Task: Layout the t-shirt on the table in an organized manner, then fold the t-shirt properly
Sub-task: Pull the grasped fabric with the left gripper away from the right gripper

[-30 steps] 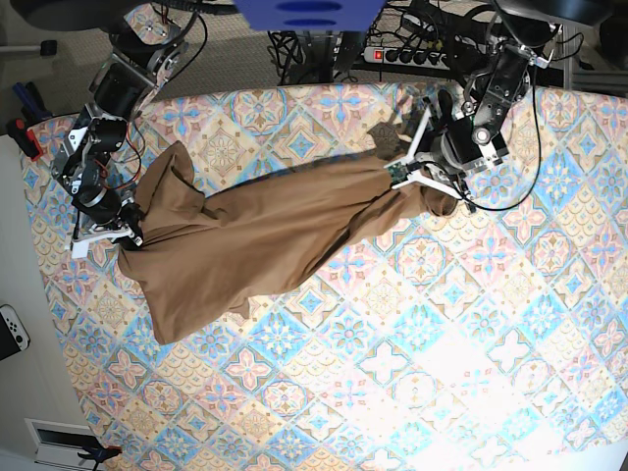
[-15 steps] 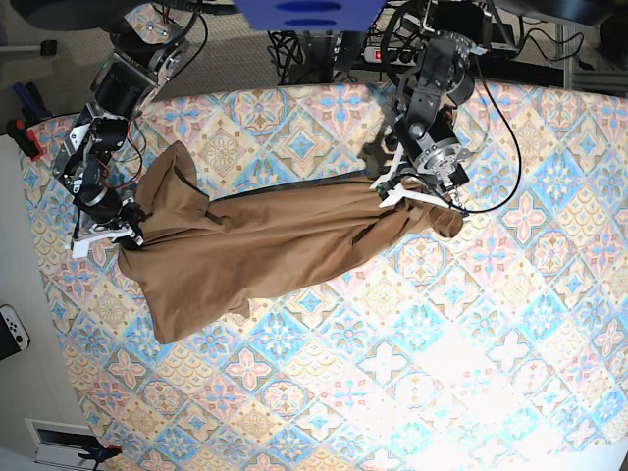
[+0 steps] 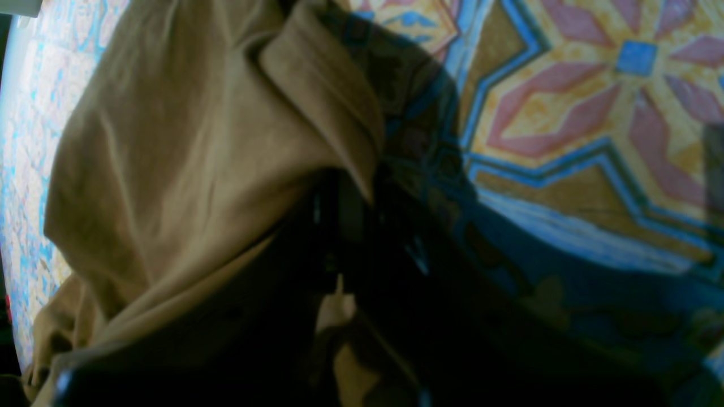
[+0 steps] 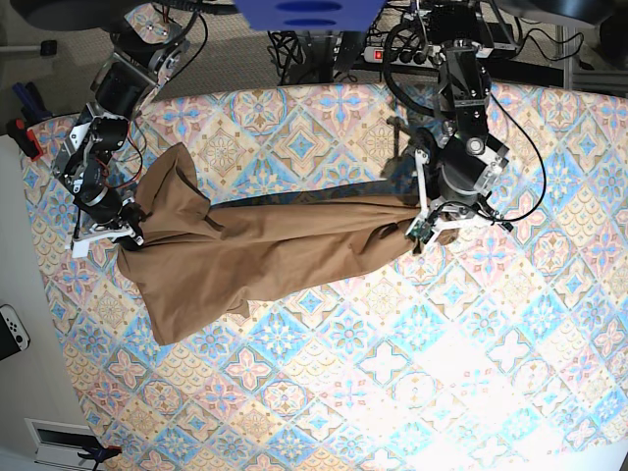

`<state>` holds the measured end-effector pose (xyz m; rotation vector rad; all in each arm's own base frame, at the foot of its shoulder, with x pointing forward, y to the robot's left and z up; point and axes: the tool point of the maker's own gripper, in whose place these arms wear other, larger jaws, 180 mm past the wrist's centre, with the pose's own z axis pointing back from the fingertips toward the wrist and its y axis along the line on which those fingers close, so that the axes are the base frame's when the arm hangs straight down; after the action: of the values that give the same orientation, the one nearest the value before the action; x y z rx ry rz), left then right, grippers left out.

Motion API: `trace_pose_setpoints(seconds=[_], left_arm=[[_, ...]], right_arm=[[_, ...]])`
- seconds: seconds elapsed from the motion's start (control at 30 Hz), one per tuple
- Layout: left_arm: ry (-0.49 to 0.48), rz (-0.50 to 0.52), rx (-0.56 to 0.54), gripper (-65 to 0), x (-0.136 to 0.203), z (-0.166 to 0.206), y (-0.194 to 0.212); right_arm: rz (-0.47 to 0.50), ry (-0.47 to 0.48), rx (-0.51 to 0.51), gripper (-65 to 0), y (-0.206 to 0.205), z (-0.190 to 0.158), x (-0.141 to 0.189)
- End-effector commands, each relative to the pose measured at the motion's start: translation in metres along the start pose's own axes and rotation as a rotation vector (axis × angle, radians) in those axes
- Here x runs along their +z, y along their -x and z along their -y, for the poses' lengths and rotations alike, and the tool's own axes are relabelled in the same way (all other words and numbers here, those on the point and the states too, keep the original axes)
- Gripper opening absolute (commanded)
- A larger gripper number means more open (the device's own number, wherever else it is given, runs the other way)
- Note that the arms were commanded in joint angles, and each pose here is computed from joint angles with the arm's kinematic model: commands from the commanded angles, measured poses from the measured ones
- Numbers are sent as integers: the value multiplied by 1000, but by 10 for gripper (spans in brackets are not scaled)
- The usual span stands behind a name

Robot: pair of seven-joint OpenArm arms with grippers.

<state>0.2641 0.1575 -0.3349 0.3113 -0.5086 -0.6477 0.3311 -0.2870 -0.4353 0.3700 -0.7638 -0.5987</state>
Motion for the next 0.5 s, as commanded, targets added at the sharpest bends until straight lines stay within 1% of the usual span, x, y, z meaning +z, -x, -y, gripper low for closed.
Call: trace_pose_setpoints(seconds=[0.0,0.07,0.3,0.37,0.4,0.47], left_arm=[[-50,-7,6,-650,4,-12,-1],[-73,-29,2,-650,5,-16,2],[-70,-30,-3,-650,5,-14,3],[-76,-56,-4,-641,5,-15,7],[-74,-72,1,-551,5,-15,11],[-61,-66,7,-364,5,-13,10]], right_arm=[[-44,60,17,-650,6,12,2],[-44,60,17,-650,6,12,2],[-45,59,17,-650,7,12,1],[-45,59,17,-650,7,12,1],[-45,59,17,-650,7,12,1],[-45,59,17,-650,7,12,1]])
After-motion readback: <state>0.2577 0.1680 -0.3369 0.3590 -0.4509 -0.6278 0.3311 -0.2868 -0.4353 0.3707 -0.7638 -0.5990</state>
